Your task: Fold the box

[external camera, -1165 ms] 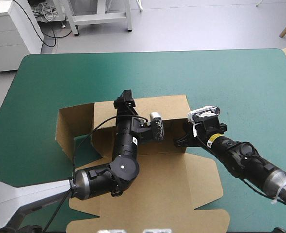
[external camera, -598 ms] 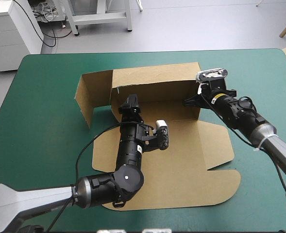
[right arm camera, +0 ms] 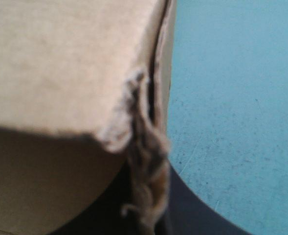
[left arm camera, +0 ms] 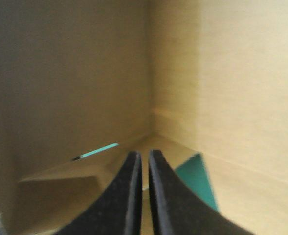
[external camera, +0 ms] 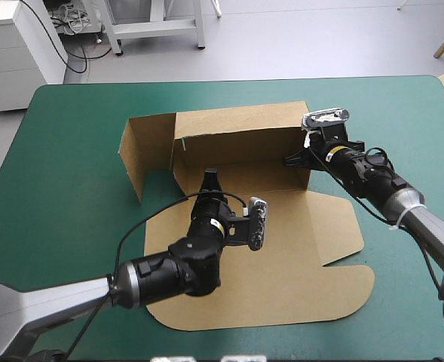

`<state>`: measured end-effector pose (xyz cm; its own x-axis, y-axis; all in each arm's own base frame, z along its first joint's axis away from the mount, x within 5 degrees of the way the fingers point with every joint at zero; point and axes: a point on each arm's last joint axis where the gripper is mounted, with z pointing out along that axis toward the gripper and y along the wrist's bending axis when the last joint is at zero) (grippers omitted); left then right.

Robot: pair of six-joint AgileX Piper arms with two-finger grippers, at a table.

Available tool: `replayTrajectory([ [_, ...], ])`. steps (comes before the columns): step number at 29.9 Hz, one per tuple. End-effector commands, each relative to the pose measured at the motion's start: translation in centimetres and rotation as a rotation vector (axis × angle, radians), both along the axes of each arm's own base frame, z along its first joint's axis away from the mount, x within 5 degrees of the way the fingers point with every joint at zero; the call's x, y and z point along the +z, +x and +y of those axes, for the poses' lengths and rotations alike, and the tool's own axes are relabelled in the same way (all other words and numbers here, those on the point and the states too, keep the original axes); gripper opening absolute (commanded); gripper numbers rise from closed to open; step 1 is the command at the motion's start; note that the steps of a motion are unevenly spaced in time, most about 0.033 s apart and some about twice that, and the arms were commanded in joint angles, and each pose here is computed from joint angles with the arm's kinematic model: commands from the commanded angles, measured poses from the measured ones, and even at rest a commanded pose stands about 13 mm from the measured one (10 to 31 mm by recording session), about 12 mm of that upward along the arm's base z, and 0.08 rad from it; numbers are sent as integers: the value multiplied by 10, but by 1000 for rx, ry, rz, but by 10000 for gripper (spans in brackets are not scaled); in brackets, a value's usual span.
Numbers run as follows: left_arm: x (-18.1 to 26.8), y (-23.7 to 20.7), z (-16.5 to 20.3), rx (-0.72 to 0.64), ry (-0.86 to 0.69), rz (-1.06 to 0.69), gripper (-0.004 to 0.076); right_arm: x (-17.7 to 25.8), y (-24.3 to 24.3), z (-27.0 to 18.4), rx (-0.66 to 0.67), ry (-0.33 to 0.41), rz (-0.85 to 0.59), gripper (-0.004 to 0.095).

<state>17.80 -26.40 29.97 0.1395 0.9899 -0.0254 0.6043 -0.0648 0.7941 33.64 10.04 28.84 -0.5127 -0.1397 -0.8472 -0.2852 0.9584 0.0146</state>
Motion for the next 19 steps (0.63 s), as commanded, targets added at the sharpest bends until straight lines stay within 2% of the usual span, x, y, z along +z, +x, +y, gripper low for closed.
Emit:
replayTrajectory([
  [1,45,6,4,-49,-131,218,15,30,0,-2,-5,34,-128,-16],
  [5,94,32,24,52,-368,358,11,28,-1,-2,-4,27,-103,-16],
  [11,157,77,85,236,-741,390,7,26,-1,-2,-3,22,-90,-16],
  [19,150,116,189,578,-1095,608,7,25,-2,-2,-1,16,-75,-16],
])
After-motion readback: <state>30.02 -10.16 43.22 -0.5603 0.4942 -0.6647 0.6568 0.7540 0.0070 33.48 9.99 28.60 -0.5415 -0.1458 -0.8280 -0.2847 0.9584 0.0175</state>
